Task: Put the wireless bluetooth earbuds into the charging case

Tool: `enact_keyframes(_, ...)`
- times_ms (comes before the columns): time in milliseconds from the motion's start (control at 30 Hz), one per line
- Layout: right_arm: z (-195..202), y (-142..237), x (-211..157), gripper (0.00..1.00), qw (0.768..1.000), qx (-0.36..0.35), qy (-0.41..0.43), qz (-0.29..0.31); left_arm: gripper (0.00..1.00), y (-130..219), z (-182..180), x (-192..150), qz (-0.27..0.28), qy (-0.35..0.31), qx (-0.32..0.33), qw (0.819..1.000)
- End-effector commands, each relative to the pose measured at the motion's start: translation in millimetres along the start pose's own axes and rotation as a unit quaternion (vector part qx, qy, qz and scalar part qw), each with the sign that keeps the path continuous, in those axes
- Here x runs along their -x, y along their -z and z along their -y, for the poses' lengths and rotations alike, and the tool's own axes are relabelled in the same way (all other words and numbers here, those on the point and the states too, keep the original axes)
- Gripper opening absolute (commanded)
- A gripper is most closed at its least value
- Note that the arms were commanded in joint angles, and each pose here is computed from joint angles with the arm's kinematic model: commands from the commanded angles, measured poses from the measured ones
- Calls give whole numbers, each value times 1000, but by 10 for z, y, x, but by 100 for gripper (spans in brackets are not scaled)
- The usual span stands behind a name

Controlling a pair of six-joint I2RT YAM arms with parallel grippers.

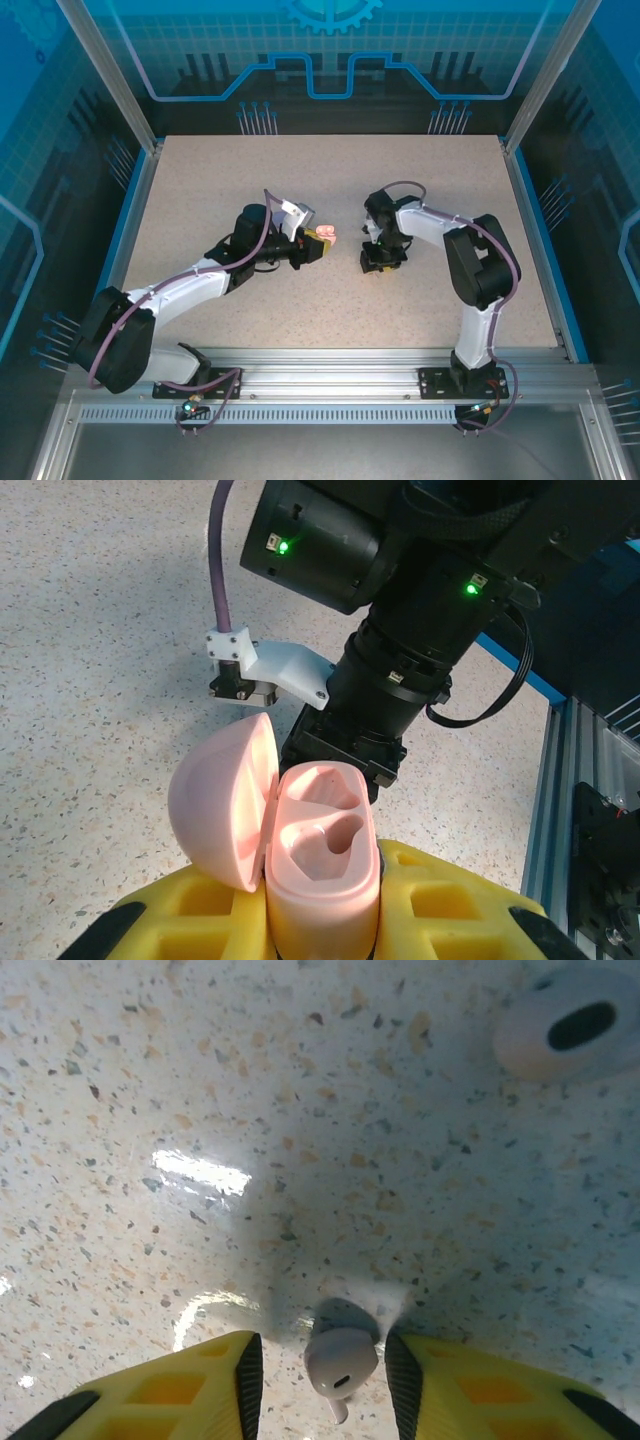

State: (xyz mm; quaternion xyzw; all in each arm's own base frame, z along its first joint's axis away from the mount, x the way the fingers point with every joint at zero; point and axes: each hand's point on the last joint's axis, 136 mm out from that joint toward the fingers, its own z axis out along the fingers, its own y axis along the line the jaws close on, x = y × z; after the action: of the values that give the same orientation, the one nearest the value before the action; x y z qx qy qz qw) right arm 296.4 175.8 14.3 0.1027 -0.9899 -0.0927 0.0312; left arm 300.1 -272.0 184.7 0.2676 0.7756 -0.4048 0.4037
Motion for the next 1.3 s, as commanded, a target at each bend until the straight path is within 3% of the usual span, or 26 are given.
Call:
enact_keyframes(0, 86, -104, -97, 42, 998, -23, 23, -46, 6, 42, -19, 49, 7, -11, 8, 1000)
enact_keyframes(367, 102, -174, -82, 40, 992, -76, 56, -81, 6, 52, -28, 54, 6, -15, 12, 1000)
enact_keyframes(967, 11, -306, -71, 28, 992, -100, 40, -61, 5, 81, -32, 59, 7, -16, 16, 1000)
enact_keyframes(1267, 27, -102, -28, 19, 997, -76, 9, -8, 5, 87, -32, 44, 6, -14, 16, 1000)
